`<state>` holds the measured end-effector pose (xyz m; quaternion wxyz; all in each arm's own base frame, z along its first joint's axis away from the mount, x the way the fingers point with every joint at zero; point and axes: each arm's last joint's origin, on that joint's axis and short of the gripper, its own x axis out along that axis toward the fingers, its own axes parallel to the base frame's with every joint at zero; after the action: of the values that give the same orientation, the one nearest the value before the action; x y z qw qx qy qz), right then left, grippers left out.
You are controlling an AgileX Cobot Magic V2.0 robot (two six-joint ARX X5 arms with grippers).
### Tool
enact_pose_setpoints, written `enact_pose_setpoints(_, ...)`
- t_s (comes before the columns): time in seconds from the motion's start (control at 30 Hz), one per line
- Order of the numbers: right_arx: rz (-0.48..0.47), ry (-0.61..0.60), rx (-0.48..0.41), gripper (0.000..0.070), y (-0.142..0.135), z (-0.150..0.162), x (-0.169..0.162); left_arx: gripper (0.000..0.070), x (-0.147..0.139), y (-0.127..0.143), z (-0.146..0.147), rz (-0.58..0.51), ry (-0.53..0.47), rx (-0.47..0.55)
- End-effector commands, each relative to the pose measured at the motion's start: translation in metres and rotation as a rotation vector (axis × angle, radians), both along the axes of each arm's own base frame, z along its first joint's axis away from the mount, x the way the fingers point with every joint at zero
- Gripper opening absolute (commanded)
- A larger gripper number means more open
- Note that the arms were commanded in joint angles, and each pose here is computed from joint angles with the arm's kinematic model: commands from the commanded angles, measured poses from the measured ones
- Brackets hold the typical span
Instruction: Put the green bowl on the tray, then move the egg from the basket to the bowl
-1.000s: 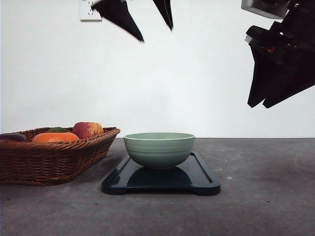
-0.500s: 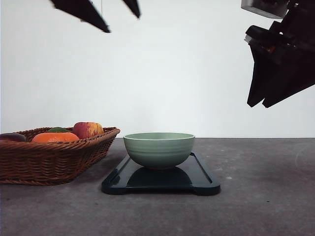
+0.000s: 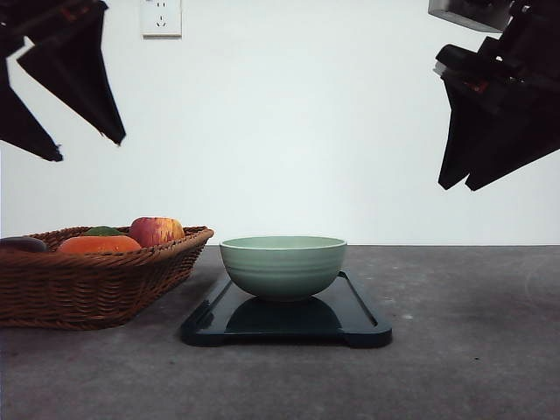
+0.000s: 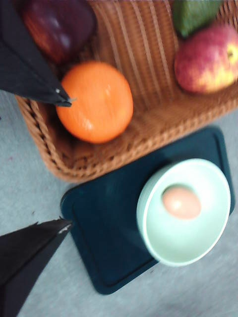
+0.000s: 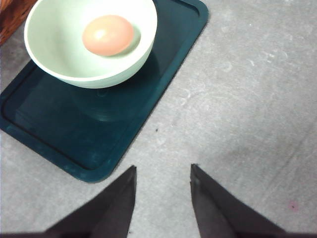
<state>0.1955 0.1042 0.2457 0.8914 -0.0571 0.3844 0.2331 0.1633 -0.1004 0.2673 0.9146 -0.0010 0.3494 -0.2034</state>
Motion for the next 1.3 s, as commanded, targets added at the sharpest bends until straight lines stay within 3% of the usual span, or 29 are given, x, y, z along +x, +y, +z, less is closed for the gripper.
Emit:
enact_pose_setpoints(0.0,-0.002,0.002,0.009,0.0215,0.002,0.000,0.001,0.0461,0.001,-0.001,-0.001,0.025,0.021,-0.012)
enact_pose_setpoints(0.1,-0.003,0.010,0.005,0.0214,0.002,0.000,0.000,0.0465,0.000,0.000,-0.002,0.027,0.042,0.000)
enact_pose_setpoints(0.13,-0.004,0.010,0.004,0.0197,0.002,0.000,0.000,0.0431,0.000,0.000,-0.002,0.027,0.042,0.001)
enact_pose_setpoints(0.17,-0.004,0.011,0.003,0.0157,0.001,0.000,0.000,0.0357,0.000,0.000,-0.002,0.027,0.040,0.000)
enact_pose_setpoints(0.2,-0.004,0.009,0.004,0.0063,0.002,0.000,0.000,0.0144,0.000,0.000,-0.002,0.025,0.039,0.001)
enact_pose_setpoints(0.23,-0.003,0.007,0.007,0.0004,0.002,0.000,0.000,0.0008,0.000,0.000,-0.002,0.025,0.039,0.001)
enact_pose_setpoints(0.27,-0.002,0.006,0.012,0.0015,0.002,0.001,0.001,0.0030,0.000,0.000,-0.002,0.026,0.040,-0.001)
enact_pose_setpoints(0.33,0.003,0.010,0.014,0.0016,0.002,0.000,0.000,0.0000,0.000,0.000,-0.002,0.025,0.041,-0.002)
enact_pose_setpoints(0.77,-0.005,-0.001,0.011,0.0016,0.002,0.001,0.001,0.0000,-0.002,0.001,0.000,0.025,0.034,-0.006)
enact_pose_setpoints(0.87,-0.005,-0.001,0.011,0.0016,0.002,0.001,0.001,0.0000,-0.005,0.008,0.006,0.004,-0.054,0.011)
enact_pose_setpoints(0.97,-0.005,-0.001,0.011,0.0016,0.002,0.001,0.001,0.0000,-0.009,0.022,0.003,0.019,-0.215,0.002)
enact_pose_setpoints(1.13,-0.005,-0.001,0.011,0.0016,0.002,0.001,0.001,0.0000,-0.023,0.057,-0.023,0.180,-0.447,-0.055)
enact_pose_setpoints(1.27,-0.005,-0.001,0.011,0.0016,0.002,0.001,0.001,0.0000,-0.041,0.078,-0.053,0.299,-0.499,-0.045)
